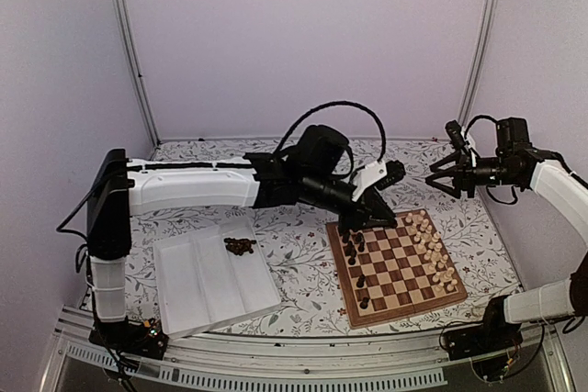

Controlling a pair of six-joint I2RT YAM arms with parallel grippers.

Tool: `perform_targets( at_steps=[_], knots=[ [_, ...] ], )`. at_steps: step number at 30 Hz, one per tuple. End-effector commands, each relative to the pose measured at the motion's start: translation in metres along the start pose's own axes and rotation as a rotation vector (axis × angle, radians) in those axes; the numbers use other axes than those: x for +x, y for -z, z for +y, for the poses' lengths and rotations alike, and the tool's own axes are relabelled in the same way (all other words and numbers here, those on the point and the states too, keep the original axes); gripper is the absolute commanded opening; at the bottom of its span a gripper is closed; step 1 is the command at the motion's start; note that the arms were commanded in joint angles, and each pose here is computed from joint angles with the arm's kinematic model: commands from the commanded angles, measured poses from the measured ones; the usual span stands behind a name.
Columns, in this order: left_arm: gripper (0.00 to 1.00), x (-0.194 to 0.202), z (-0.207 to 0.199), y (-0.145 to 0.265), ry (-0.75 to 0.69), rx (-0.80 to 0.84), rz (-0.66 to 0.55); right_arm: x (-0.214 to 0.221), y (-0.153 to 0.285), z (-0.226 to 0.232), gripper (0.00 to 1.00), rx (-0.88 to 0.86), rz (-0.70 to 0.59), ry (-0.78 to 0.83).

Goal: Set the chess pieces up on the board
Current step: Place the chess piece on the chessboard.

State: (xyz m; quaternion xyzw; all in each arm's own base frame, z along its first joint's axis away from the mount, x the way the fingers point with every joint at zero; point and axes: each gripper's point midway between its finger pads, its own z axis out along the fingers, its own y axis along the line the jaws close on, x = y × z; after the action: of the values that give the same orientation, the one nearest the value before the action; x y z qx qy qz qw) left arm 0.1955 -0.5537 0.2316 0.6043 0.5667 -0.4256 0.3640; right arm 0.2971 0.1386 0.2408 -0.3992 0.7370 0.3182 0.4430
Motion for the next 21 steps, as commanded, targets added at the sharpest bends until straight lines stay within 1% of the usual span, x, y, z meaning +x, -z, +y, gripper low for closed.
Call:
perform_targets(
  at_steps=[1, 4, 11, 21],
  knots=[
    [0.14, 0.068, -0.033, -0.033, 0.052, 0.103, 0.281, 0.012, 0.005, -0.026, 0.57, 0.155, 0.026, -0.03],
    [0.14, 0.083, -0.041, -0.046, 0.058, 0.126, 0.337, 0.012, 0.006, -0.028, 0.57, 0.173, 0.029, -0.026],
    [0.14, 0.106, -0.049, -0.066, 0.072, 0.156, 0.421, 0.013, 0.004, -0.028, 0.57, 0.161, 0.024, -0.032],
    [0.16, 0.134, -0.054, -0.084, 0.085, 0.167, 0.508, 0.016, 0.003, -0.025, 0.57, 0.148, 0.024, -0.037]
  ],
)
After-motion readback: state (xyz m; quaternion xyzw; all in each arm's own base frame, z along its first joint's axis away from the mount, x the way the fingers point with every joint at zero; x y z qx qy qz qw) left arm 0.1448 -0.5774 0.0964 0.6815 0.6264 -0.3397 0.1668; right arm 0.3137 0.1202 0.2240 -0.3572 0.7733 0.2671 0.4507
